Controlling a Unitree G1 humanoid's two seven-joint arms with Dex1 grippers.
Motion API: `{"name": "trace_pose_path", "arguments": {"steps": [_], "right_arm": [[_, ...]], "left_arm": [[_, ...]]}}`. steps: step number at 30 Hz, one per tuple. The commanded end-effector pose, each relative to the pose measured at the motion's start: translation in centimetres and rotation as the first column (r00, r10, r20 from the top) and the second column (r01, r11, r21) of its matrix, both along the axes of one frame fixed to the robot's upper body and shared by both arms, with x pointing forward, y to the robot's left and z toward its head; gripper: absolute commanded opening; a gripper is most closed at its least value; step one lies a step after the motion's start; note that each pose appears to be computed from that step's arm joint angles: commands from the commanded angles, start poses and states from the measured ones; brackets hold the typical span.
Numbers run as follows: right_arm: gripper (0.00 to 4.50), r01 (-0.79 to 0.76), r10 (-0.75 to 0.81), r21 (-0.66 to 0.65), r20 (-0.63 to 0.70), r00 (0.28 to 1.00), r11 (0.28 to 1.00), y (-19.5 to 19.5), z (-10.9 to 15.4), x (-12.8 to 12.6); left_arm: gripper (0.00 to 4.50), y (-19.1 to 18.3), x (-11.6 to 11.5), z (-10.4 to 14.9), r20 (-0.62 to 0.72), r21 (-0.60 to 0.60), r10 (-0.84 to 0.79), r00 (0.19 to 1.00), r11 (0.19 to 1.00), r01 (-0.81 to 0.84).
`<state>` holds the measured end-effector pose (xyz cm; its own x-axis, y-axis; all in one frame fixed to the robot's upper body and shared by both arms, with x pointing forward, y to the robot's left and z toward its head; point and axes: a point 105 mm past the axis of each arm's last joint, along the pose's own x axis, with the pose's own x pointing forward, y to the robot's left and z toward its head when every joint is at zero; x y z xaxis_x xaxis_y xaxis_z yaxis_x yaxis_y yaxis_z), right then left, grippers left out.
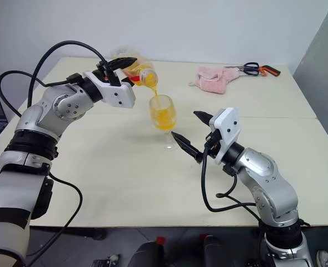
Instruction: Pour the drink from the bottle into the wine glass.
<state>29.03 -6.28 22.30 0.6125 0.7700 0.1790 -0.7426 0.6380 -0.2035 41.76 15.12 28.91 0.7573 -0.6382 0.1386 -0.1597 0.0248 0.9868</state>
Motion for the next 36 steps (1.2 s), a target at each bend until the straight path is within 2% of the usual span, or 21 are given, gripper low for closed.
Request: {"name": "trace_pose_path", "arguments": {"steps": [1, 36], "right_arm": [[4.50, -0.027, 0.027, 0.009, 0.047, 0.999, 1.000, 0.3, 1.0, -0.9], [4.50, -0.048, 0.048, -0.002, 0.021, 0.999, 0.999, 0.8, 0.0, -1.3]], "left_arm": [[1.64, 0.0, -0.6, 2.8, 0.093, -0.018, -0.013, 0.996, 1.000, 0.015], [1.64, -0.3, -0.6, 2.9, 0.102, -0.002, -0.024, 0.994, 1.000, 0.024]]}}
